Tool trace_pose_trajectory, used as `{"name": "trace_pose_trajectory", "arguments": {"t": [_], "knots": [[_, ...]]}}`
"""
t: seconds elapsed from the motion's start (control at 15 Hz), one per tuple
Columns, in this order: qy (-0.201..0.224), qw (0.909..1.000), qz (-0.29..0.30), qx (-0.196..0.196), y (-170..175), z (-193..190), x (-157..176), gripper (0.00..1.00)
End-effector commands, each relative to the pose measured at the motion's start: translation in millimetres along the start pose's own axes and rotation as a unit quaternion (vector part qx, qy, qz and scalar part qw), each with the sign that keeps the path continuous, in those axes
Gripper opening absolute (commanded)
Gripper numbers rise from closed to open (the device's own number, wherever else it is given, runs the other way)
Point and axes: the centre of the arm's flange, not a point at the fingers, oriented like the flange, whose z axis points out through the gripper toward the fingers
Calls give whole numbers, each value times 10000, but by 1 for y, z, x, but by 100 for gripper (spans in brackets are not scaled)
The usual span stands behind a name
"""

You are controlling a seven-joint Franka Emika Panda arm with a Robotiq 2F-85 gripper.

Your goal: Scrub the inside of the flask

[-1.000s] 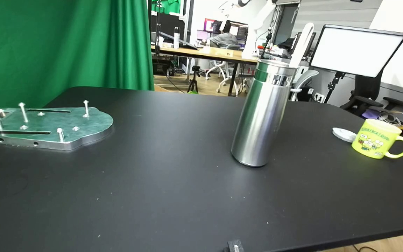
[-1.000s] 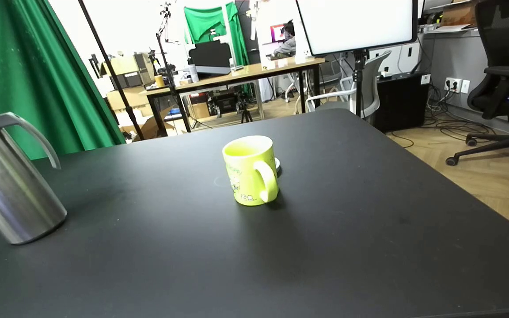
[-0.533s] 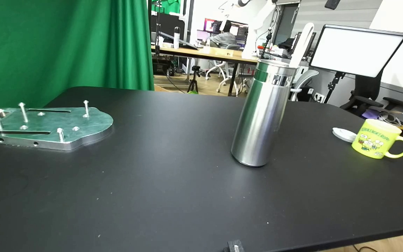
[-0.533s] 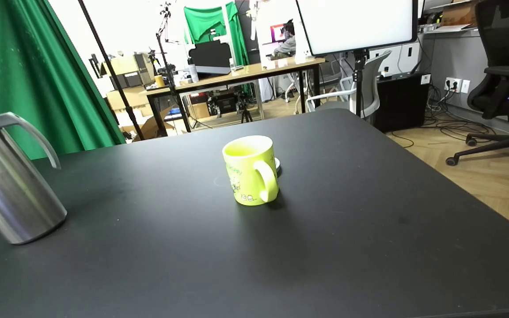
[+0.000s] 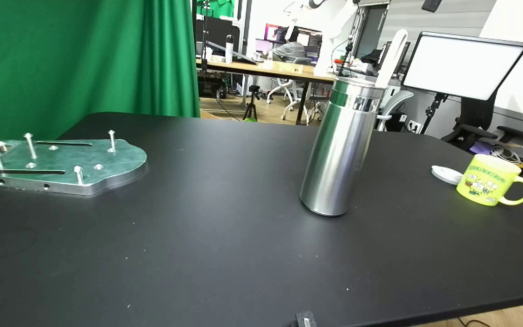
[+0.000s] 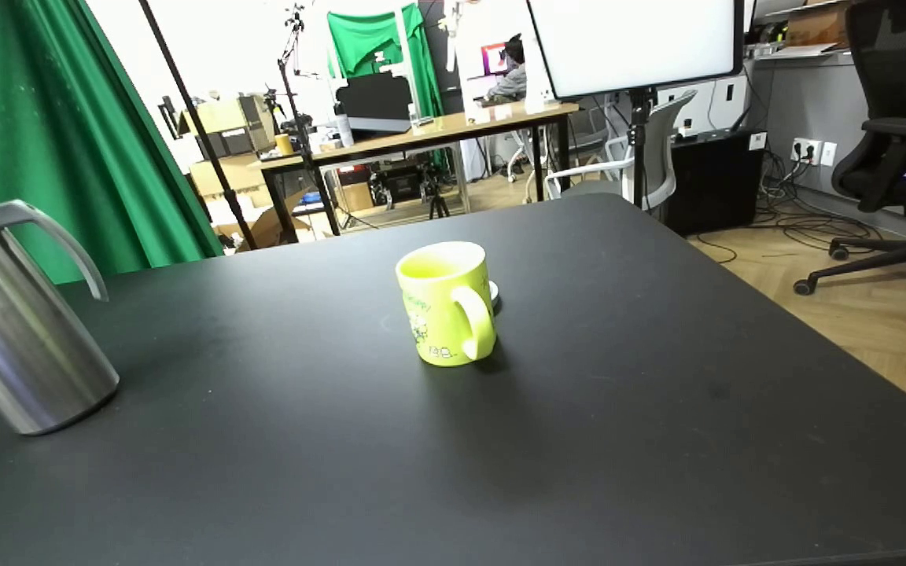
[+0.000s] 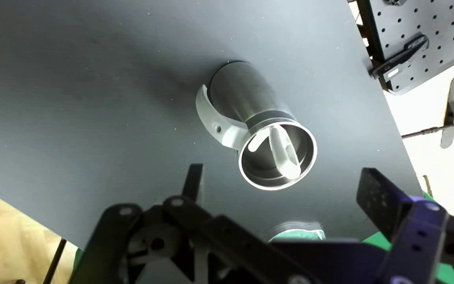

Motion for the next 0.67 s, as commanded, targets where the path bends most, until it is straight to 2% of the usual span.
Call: {"name": "trace_pose_trajectory", "arguments": {"t": [0.0,0.13,0.27,0.4,0.6], "knots": [[-19,9994,-322,143,2,2,3,100],[-96,9942,-966,470,3,5,10,100],[-175,9898,-1308,532,2,13,15,100],[-55,9785,-1933,719,0,21,17,100],[-181,9566,-2817,719,4,32,18,100]]}}
